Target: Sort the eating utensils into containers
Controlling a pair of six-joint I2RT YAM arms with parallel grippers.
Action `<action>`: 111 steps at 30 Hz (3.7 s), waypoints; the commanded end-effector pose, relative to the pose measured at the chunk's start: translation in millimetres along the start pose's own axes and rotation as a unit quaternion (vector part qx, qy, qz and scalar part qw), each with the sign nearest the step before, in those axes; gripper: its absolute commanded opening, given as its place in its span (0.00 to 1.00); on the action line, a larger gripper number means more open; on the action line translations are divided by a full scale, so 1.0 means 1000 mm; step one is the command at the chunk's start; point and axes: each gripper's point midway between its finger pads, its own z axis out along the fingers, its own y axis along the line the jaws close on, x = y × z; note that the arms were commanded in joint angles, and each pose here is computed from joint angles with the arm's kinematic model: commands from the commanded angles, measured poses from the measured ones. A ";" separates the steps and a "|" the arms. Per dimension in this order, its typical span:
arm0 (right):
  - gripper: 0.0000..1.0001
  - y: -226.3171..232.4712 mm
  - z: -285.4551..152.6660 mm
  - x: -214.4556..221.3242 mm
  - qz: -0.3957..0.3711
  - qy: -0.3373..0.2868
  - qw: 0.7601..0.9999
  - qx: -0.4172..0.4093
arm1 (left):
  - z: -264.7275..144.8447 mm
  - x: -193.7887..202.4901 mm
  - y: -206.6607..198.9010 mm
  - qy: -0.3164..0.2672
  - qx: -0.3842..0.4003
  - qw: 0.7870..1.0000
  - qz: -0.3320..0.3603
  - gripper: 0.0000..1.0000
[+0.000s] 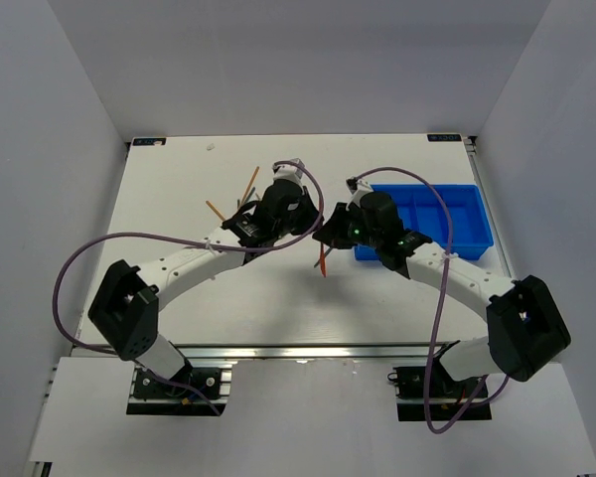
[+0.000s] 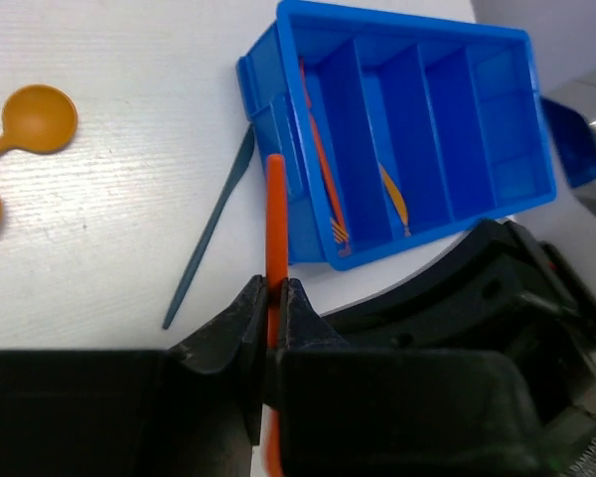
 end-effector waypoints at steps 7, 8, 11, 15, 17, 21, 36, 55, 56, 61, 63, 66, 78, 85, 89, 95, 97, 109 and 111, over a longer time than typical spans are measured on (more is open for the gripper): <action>0.00 0.018 0.004 -0.045 -0.083 -0.051 0.995 -0.016 | -0.051 -0.050 -0.022 -0.080 0.028 0.996 -0.005 0.45; 0.00 0.012 0.001 -0.047 -0.083 -0.053 0.995 -0.008 | -0.055 -0.054 -0.021 -0.087 0.024 0.996 -0.002 0.50; 0.00 -0.005 -0.005 -0.053 -0.092 -0.057 0.994 0.011 | -0.071 -0.069 -0.013 -0.118 0.001 0.993 0.006 0.80; 0.00 -0.078 -0.024 -0.064 -0.146 -0.038 0.972 0.181 | -0.104 -0.091 0.018 -0.159 -0.084 0.983 0.020 0.98; 0.00 -0.117 -0.038 -0.075 -0.184 -0.024 0.949 0.255 | -0.125 -0.091 0.026 -0.168 -0.090 0.981 0.025 0.98; 0.00 -0.176 -0.061 -0.091 -0.189 0.001 0.925 0.329 | -0.146 -0.075 0.042 -0.153 -0.093 0.982 0.054 0.98; 0.00 -0.239 -0.073 -0.122 -0.266 0.005 0.877 0.399 | -0.152 -0.001 0.095 -0.077 -0.109 0.986 0.104 0.98; 0.00 -0.244 -0.055 -0.108 -0.272 0.032 0.891 0.363 | -0.146 0.003 0.085 -0.076 -0.078 0.989 0.100 0.98; 0.03 -0.243 -0.055 -0.105 -0.266 0.034 0.894 0.359 | -0.145 0.003 0.084 -0.076 -0.078 0.989 0.099 0.98; 0.36 -0.237 -0.064 -0.108 -0.256 0.024 0.895 0.363 | -0.139 0.006 0.084 -0.070 -0.080 0.990 0.094 0.98; 0.40 -0.230 -0.069 -0.115 -0.256 0.012 0.895 0.364 | -0.136 0.009 0.085 -0.067 -0.080 0.990 0.090 0.98; 0.50 -0.220 -0.078 -0.127 -0.256 -0.003 0.894 0.368 | -0.128 0.014 0.085 -0.058 -0.080 0.991 0.089 0.98; 0.45 -0.227 -0.076 -0.122 -0.182 -0.002 0.907 0.380 | -0.064 0.048 0.072 0.001 -0.042 0.996 0.081 0.98; 0.48 -0.156 -0.101 -0.122 -0.103 -0.091 0.948 0.286 | -0.004 0.082 0.060 0.091 -0.006 0.981 0.169 0.88; 0.61 -0.129 -0.122 -0.109 -0.102 -0.104 0.956 0.253 | 0.028 0.099 0.060 0.133 0.000 0.970 0.203 0.75; 0.63 -0.109 -0.147 -0.089 -0.113 -0.104 0.960 0.235 | 0.067 0.105 0.058 0.156 -0.002 0.960 0.231 0.64; 0.63 -0.104 -0.152 -0.083 -0.116 -0.099 0.962 0.226 | 0.076 0.100 0.054 0.156 -0.002 0.957 0.244 0.63; 0.64 -0.088 -0.170 -0.074 -0.131 -0.101 0.964 0.210 | 0.096 0.151 0.091 0.241 -0.054 0.930 0.273 0.36; 0.64 -0.086 -0.172 -0.075 -0.133 -0.106 0.964 0.207 | 0.093 0.162 0.098 0.256 -0.068 0.924 0.276 0.23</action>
